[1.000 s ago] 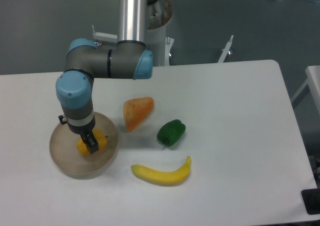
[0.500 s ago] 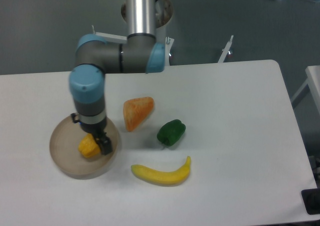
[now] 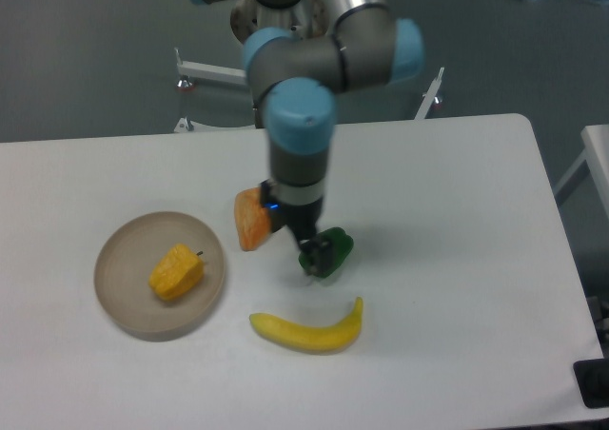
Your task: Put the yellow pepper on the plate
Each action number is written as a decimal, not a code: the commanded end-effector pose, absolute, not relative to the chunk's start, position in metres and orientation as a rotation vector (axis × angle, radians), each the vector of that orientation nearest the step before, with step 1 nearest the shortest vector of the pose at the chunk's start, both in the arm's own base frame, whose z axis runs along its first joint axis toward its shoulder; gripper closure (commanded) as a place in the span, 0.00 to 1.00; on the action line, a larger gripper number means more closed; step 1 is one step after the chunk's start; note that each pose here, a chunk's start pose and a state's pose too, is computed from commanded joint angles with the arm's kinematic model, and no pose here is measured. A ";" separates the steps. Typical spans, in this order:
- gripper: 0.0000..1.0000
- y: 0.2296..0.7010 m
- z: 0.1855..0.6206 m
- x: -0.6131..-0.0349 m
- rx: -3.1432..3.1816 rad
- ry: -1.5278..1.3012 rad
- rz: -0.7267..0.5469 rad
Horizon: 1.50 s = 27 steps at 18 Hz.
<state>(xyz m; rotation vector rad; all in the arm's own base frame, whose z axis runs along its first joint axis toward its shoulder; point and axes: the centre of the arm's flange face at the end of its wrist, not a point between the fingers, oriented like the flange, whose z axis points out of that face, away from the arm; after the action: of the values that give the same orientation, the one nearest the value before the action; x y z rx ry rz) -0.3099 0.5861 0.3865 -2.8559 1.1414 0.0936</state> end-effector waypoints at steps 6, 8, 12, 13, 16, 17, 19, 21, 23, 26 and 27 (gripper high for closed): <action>0.00 0.533 0.370 -0.393 -2.837 1.246 0.069; 0.00 0.528 0.374 -0.401 -2.821 1.280 0.080; 0.00 0.529 0.365 -0.409 -2.843 1.297 0.078; 0.00 0.530 0.360 -0.409 -2.848 1.302 0.076; 0.00 0.531 0.359 -0.413 -2.848 1.302 0.081; 0.00 0.531 0.359 -0.414 -2.845 1.313 0.084; 0.00 0.530 0.358 -0.415 -2.834 1.350 0.084; 0.00 0.528 0.358 -0.418 -2.832 1.350 0.091; 0.00 0.526 0.358 -0.419 -2.851 1.358 0.100; 0.00 0.525 0.356 -0.420 -2.890 1.380 0.108; 0.00 0.526 0.355 -0.420 -2.891 1.378 0.106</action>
<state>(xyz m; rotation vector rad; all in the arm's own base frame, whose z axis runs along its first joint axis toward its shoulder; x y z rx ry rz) -0.4196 0.5263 0.3548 -2.8914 1.3778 0.1063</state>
